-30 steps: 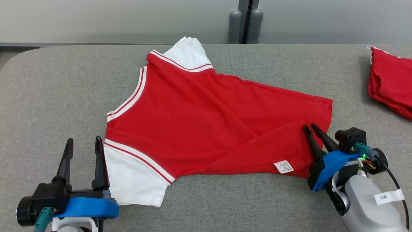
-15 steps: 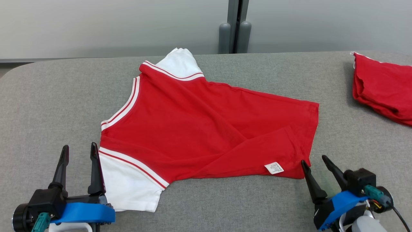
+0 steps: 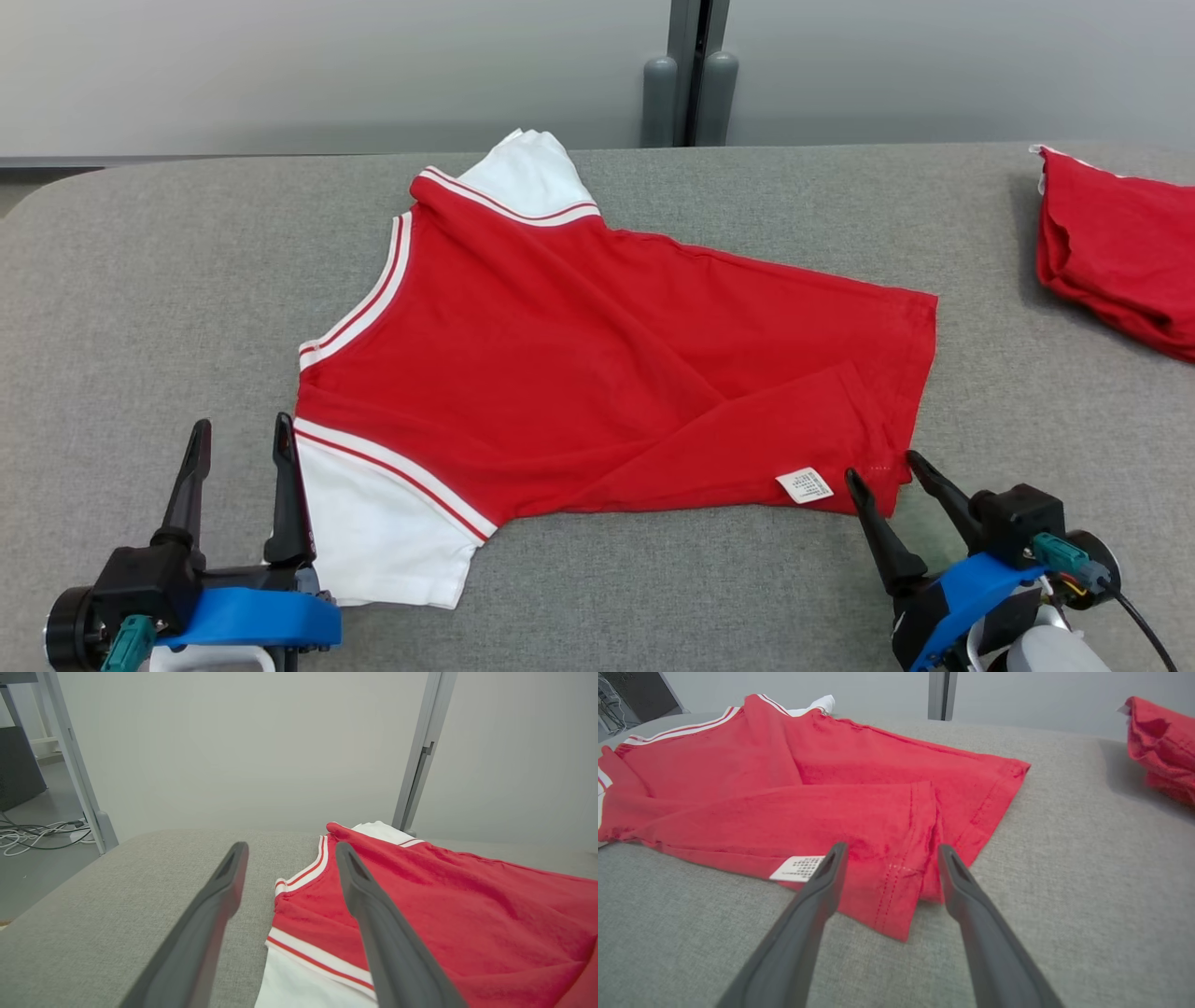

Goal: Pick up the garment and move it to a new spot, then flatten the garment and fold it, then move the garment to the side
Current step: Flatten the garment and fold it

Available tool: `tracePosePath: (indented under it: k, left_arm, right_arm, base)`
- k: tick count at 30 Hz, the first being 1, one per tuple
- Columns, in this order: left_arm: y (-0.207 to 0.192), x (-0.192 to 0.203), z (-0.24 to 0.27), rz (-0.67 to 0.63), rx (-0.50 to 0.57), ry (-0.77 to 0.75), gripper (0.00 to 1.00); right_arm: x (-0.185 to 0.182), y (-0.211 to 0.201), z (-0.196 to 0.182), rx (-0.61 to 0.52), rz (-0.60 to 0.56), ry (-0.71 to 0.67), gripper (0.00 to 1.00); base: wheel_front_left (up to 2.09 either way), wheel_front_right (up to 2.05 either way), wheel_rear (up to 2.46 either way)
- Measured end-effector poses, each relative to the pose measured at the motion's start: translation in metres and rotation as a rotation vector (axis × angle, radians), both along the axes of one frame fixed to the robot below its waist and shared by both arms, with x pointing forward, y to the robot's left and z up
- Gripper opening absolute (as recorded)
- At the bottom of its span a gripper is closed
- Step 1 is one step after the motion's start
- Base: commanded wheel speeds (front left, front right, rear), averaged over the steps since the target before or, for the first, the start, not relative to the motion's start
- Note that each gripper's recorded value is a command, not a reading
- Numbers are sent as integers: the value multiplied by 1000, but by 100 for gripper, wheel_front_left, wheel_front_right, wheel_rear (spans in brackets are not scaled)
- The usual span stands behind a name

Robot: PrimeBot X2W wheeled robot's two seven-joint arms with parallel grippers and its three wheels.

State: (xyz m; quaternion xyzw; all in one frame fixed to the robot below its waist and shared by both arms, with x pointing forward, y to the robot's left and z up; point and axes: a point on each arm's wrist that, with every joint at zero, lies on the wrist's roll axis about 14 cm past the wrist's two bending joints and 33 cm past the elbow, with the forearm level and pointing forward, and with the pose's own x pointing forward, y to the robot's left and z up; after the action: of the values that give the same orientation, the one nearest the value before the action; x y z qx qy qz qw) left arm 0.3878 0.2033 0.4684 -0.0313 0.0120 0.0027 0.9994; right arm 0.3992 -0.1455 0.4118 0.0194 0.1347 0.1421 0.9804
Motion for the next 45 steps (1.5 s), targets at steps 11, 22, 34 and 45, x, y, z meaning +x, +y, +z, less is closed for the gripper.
tracePosePath:
  k: [11,22,34,45]
  left_arm:
    - [7,-3,-3,21,2,10,100]
    - [-1,-7,2,-3,-4,-1,100]
    - [-9,-2,0,-28,-5,0,100]
    - [-8,-3,2,-28,1,-3,100]
  right_arm:
    - [5,12,-12,-11,40,32,0]
    - [-36,16,3,85,28,-2,0]
    - [-96,23,-25,131,19,176,100]
    - [-33,-23,30,16,-44,-61,100]
  base:
    - [0,0,0]
    - [0,0,0]
    - [0,0,0]
    - [0,0,0]
